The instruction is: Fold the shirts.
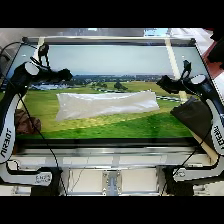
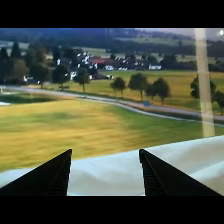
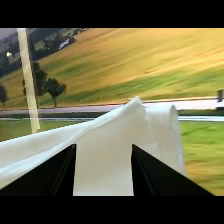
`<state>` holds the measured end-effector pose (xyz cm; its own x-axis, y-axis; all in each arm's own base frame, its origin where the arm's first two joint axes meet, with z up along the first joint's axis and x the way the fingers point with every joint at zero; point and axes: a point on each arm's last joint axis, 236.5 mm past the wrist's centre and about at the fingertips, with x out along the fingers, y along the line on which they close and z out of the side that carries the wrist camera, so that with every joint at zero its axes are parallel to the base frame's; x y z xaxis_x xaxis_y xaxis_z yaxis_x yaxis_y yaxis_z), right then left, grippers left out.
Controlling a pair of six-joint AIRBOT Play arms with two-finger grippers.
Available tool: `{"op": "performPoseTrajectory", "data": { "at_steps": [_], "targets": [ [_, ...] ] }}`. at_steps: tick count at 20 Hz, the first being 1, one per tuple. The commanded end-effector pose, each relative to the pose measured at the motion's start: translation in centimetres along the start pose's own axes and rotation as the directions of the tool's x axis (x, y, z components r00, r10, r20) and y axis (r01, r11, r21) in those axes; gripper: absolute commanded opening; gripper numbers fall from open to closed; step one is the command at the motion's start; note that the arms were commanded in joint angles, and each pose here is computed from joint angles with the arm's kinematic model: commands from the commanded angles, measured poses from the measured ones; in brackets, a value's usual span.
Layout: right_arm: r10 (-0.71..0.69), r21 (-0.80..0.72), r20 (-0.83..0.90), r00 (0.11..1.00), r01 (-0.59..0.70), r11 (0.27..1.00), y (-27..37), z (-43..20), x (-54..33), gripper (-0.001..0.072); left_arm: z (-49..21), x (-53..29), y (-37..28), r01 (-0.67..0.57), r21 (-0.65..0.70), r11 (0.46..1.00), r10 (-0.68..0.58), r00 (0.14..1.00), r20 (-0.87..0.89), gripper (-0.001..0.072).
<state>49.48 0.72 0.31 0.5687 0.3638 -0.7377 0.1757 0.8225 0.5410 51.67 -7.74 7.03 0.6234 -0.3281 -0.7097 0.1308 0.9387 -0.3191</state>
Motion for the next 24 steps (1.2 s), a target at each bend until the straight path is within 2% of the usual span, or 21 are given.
{"op": "performPoseTrajectory", "data": {
  "at_steps": [1, 4, 5, 12, 15, 19, 22, 23, 24],
  "targets": [
    [-0.044, 0.036, -0.124, 0.991, 0.048, 0.998, -3.7, -1.8, -1.1, 0.0441, 3.5, -1.4, -2.4, 0.079, -0.012, 0.997, -0.077, 0.992, 0.104, 0.0497],
    [-0.015, 0.115, -0.230, 0.973, 0.042, 0.992, -5.9, -4.0, 0.0, 0.0477, 4.5, -1.6, -3.6, 0.129, -0.010, 0.992, -0.126, 0.981, 0.146, 0.0497],
    [0.000, 0.141, -0.243, 0.970, 0.035, 0.989, -6.4, -4.4, 0.6, 0.0568, 4.6, -1.7, -3.7, 0.133, -0.010, 0.991, -0.131, 0.980, 0.149, 0.0497],
    [0.082, 0.165, -0.341, 0.937, -0.026, 0.986, -7.8, -7.5, 4.7, 0.0574, 4.3, -1.6, -3.9, 0.140, -0.006, 0.990, -0.138, 0.981, 0.138, 0.0497],
    [0.145, 0.175, -0.341, 0.929, -0.089, 0.981, -6.6, -7.9, 5.7, 0.0574, 4.5, -1.7, -4.6, 0.171, -0.029, 0.985, -0.165, 0.975, 0.146, 0.0497],
    [0.157, 0.157, -0.376, 0.913, -0.104, 0.982, -4.9, -9.4, 7.4, 0.0570, 4.2, -1.6, -5.4, 0.188, -0.021, 0.982, -0.184, 0.974, 0.136, 0.0497],
    [0.151, 0.124, -0.391, 0.908, -0.110, 0.986, -3.4, -10.2, 8.4, 0.0535, 3.8, -1.4, -6.6, 0.201, -0.003, 0.980, -0.200, 0.972, 0.121, 0.0491],
    [0.154, 0.124, -0.391, 0.907, -0.114, 0.986, -3.1, -10.3, 8.5, 0.0430, 3.6, -1.3, -6.9, 0.205, -0.001, 0.979, -0.203, 0.972, 0.115, 0.0482],
    [0.164, 0.129, -0.389, 0.906, -0.122, 0.984, -2.7, -10.3, 8.5, 0.0207, 3.4, -1.3, -7.0, 0.206, 0.001, 0.979, -0.205, 0.973, 0.109, 0.0392]
  ]
}}
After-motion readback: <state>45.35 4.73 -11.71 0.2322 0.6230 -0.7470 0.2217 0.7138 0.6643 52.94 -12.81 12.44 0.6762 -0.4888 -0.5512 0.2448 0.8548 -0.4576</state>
